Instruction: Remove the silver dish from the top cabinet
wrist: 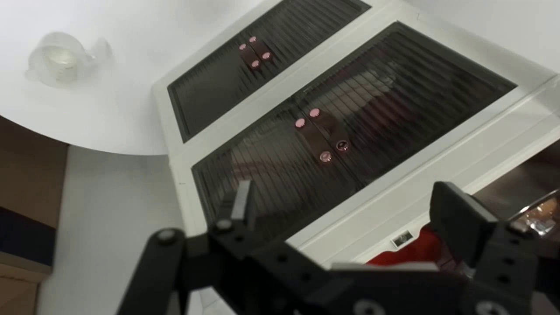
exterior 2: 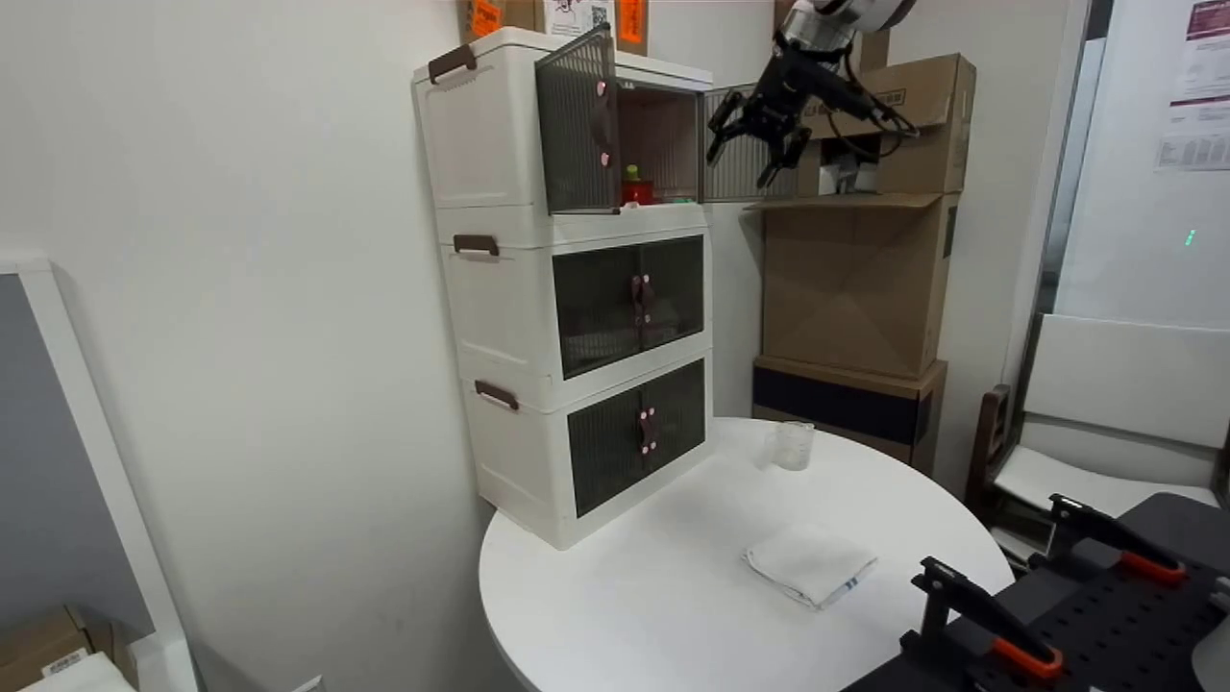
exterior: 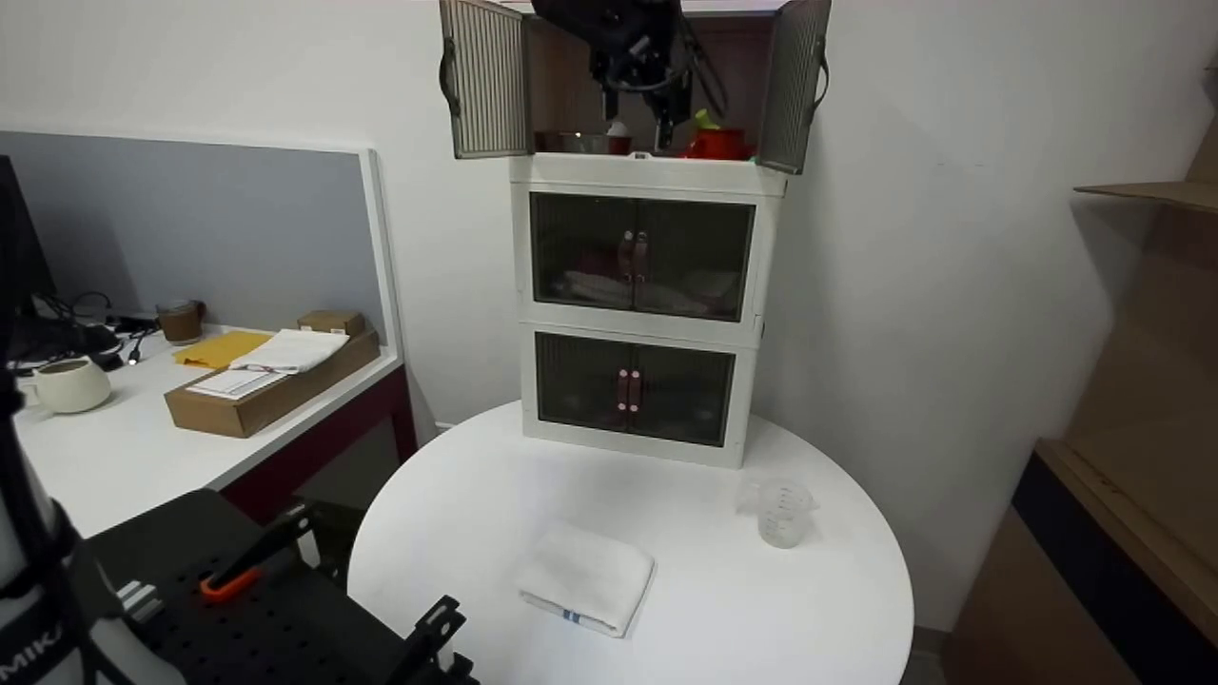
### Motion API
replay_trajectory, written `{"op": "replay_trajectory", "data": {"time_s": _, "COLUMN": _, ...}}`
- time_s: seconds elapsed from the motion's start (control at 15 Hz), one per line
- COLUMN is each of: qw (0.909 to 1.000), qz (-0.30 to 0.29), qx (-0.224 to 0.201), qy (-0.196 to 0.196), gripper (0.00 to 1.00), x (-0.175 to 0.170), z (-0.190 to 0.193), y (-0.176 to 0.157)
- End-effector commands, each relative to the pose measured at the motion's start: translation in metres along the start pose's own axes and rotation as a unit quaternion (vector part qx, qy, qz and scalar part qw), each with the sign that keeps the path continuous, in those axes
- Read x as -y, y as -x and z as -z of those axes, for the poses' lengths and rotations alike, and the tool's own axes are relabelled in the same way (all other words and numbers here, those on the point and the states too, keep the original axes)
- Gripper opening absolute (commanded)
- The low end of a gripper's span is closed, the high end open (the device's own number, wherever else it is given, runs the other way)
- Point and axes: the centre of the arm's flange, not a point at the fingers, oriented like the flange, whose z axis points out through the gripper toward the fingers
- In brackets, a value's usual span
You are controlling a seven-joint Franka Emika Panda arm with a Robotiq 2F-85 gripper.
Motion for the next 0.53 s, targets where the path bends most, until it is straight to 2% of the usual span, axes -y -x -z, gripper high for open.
{"op": "replay_trajectory", "data": {"time_s": 0.0, "qw": 0.9993, "qz": 0.003, "qx": -0.037, "qy": -0.009, "gripper": 1.00, "x": 0.020, "z": -0.036, "y": -0.062}}
{"op": "replay_trajectory", "data": {"time_s": 0.27, "qw": 0.9965, "qz": 0.005, "qx": -0.083, "qy": 0.003, "gripper": 1.00, "x": 0.041, "z": -0.066, "y": -0.098}}
{"op": "replay_trajectory", "data": {"time_s": 0.47, "qw": 0.9936, "qz": -0.020, "qx": -0.110, "qy": -0.017, "gripper": 1.00, "x": 0.057, "z": -0.085, "y": -0.119}}
